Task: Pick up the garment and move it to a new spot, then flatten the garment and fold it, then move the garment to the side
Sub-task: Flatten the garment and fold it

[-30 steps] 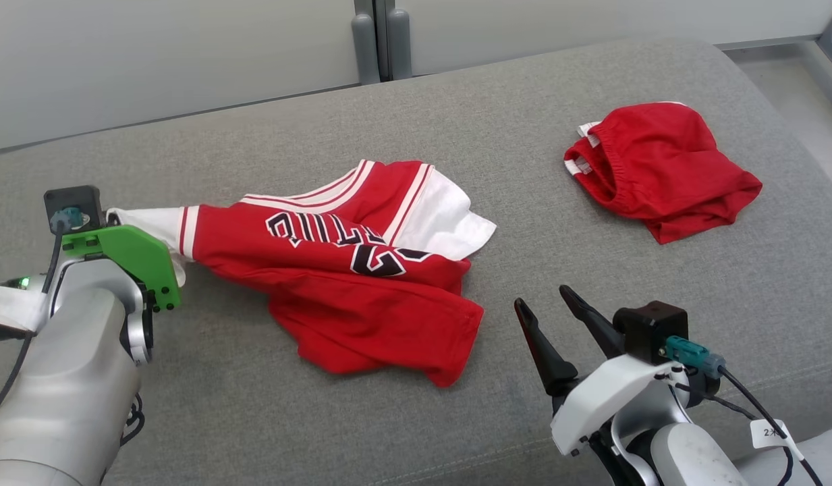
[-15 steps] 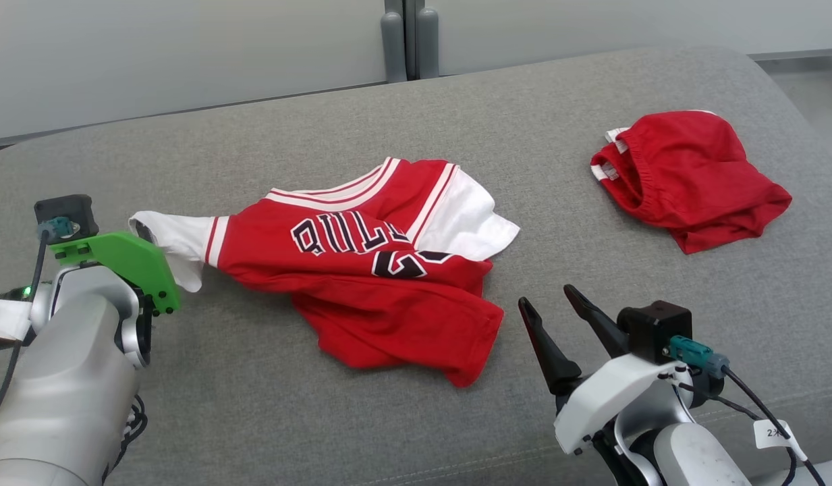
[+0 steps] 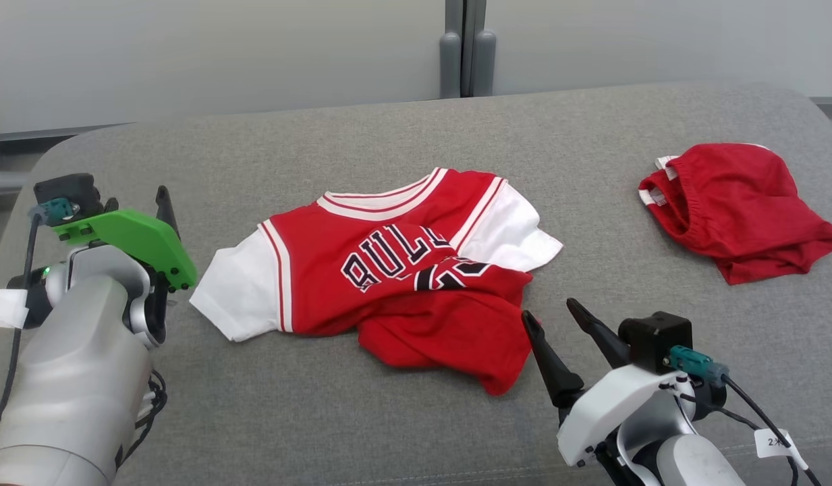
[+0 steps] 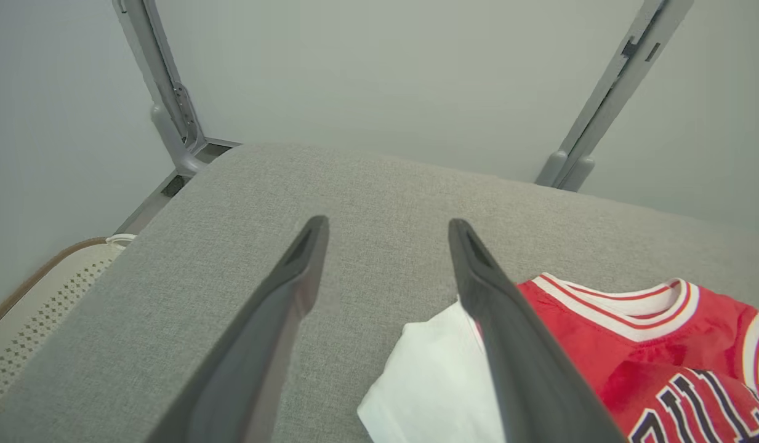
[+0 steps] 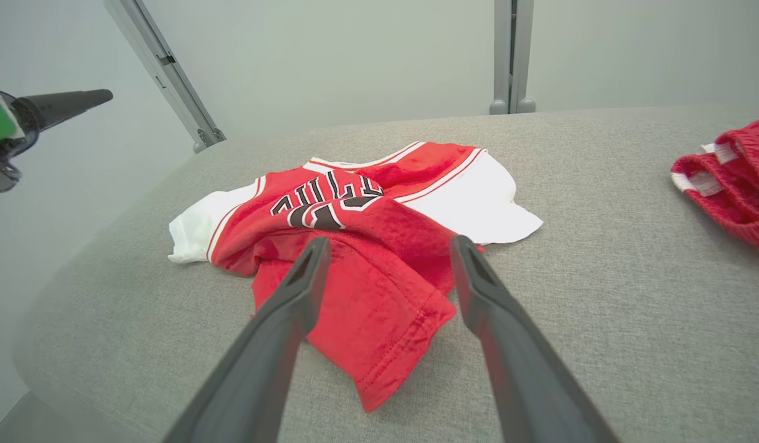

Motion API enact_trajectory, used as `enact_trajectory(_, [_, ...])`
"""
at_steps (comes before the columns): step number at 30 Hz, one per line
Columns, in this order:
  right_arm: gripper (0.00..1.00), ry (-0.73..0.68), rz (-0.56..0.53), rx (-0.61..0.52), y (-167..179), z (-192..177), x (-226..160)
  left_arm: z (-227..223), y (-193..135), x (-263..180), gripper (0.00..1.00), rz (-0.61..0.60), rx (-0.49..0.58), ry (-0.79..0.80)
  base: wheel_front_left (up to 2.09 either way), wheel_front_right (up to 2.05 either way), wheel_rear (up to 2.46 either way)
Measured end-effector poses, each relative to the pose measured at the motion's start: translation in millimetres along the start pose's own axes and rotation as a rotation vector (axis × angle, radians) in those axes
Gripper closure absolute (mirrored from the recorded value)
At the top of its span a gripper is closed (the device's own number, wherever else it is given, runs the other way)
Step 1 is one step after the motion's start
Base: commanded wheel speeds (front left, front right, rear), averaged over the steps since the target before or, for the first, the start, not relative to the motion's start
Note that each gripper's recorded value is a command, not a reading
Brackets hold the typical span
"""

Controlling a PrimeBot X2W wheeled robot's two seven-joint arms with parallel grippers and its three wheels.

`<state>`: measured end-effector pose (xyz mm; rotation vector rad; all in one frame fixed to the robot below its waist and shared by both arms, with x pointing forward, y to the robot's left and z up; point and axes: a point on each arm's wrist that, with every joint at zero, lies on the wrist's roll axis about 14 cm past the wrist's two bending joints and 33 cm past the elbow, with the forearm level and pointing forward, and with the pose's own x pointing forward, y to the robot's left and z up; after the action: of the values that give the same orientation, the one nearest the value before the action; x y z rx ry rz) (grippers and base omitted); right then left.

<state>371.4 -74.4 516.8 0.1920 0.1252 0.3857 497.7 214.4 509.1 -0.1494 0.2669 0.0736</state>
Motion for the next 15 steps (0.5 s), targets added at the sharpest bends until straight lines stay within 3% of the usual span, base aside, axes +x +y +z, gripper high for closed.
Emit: enact_trajectory(15, [0.00, 0.008, 0.055, -0.010, 20.4, 0.0, -2.4, 32.3, -21.7, -45.9, 0.00, -0.085, -0.433, -0.270, 0.00, 0.00, 0.00])
